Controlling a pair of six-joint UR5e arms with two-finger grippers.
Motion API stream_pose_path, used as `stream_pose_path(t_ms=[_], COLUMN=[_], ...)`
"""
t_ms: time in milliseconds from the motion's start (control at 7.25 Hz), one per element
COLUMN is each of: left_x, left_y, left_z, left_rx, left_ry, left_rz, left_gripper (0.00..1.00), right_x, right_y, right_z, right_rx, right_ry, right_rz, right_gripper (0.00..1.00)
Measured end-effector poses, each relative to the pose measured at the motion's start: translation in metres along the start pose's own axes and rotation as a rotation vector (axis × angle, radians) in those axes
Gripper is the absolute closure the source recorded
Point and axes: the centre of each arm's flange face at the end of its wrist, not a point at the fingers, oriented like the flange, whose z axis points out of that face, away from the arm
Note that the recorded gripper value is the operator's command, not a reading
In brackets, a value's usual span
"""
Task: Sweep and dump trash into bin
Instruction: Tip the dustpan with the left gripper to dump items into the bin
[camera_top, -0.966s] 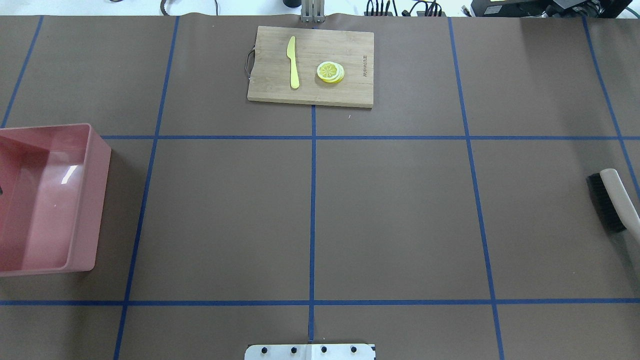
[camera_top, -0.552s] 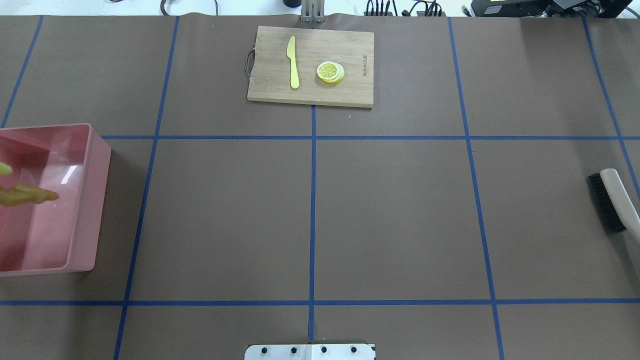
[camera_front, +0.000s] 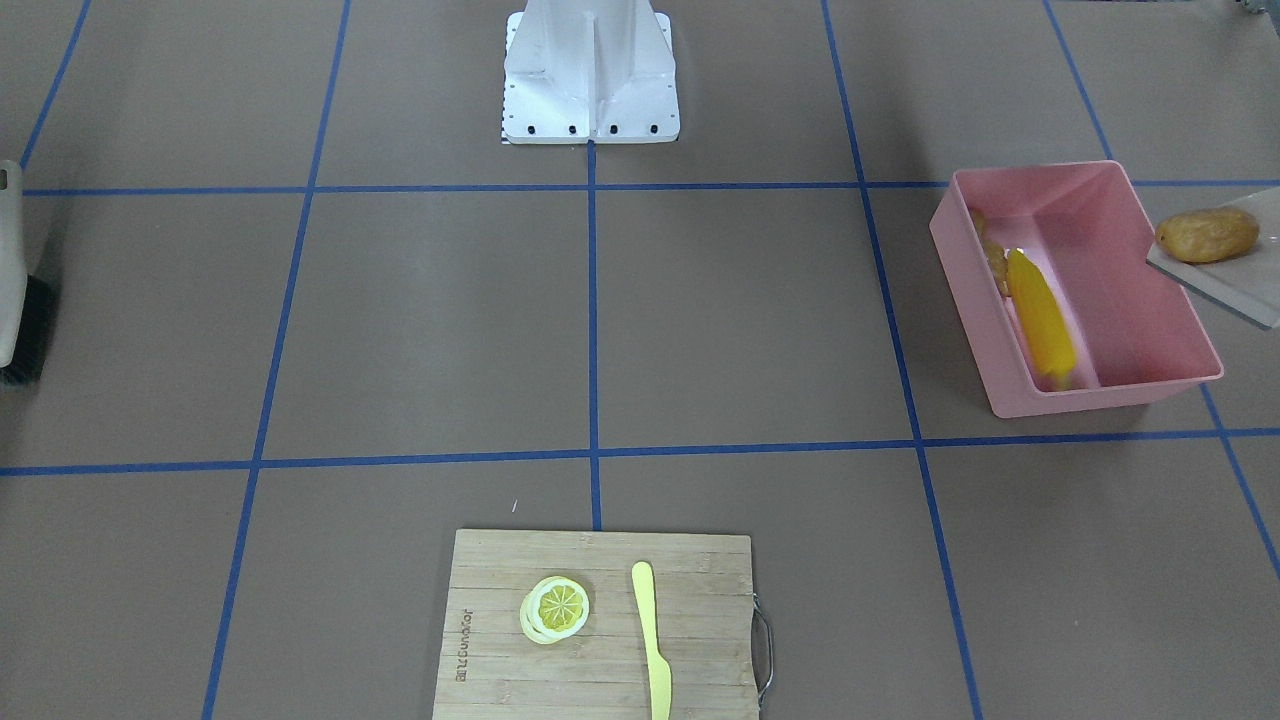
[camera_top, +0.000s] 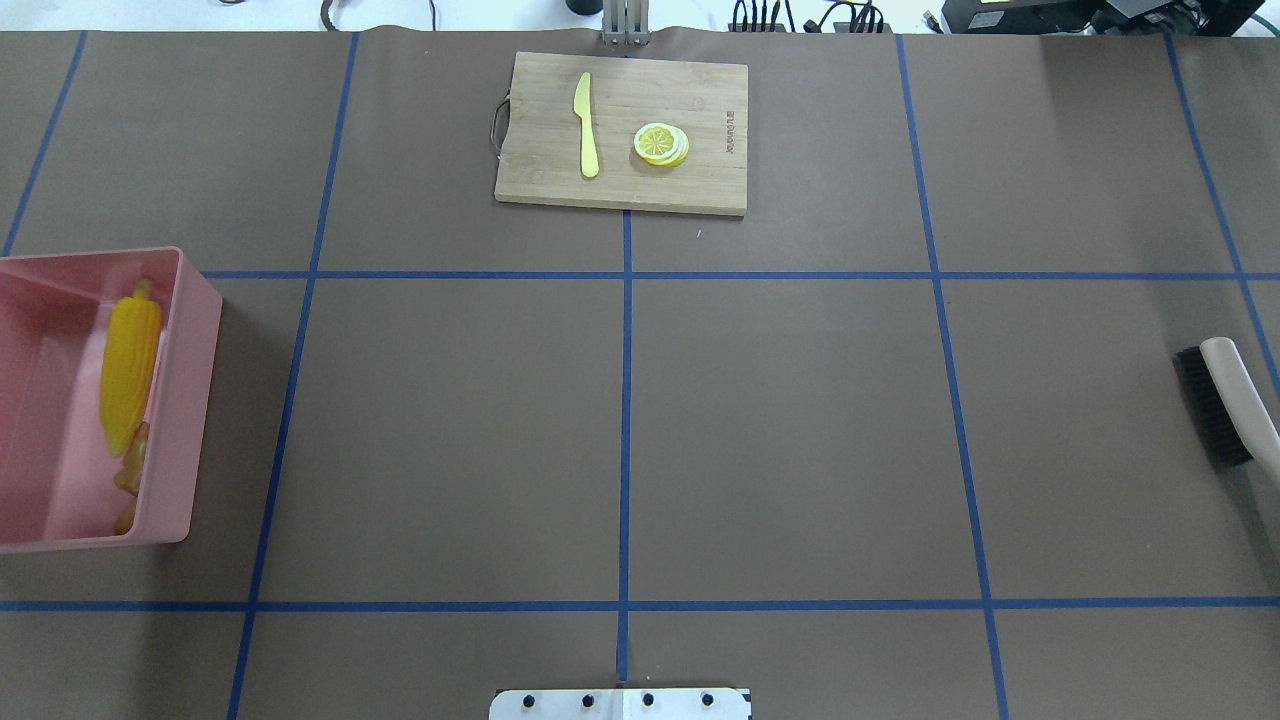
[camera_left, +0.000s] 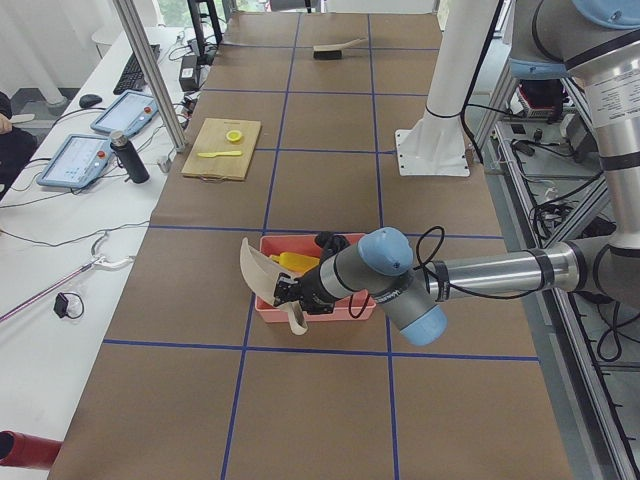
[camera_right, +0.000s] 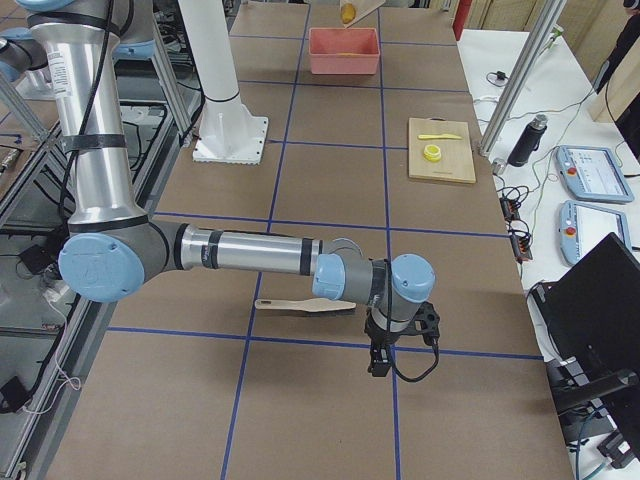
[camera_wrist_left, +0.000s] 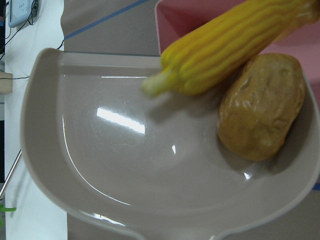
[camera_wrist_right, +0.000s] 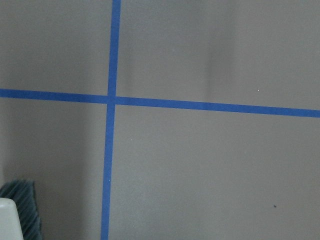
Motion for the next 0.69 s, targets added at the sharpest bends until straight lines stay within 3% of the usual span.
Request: stream_pose_path(t_ms=[276,690], left_x=[-0.006,-0.019], left_y=[-0.001,-0.014], left_z=[-0.002,-0.008], left_rx=[-0.019,-0.042], left_ry=[-0.015,-0.051], left_rz=[0.042,0.183], left_gripper=[1.00,1.00], right_x=[-0.001,-0.004], right_y=[-0.001,-0.004], right_z=[-0.001,-0.004], right_rx=[0.002,0.008], right_ry=[-0.001,-0.002], right_rz=[-0.001,-0.006], right_gripper=[0.00,0.00])
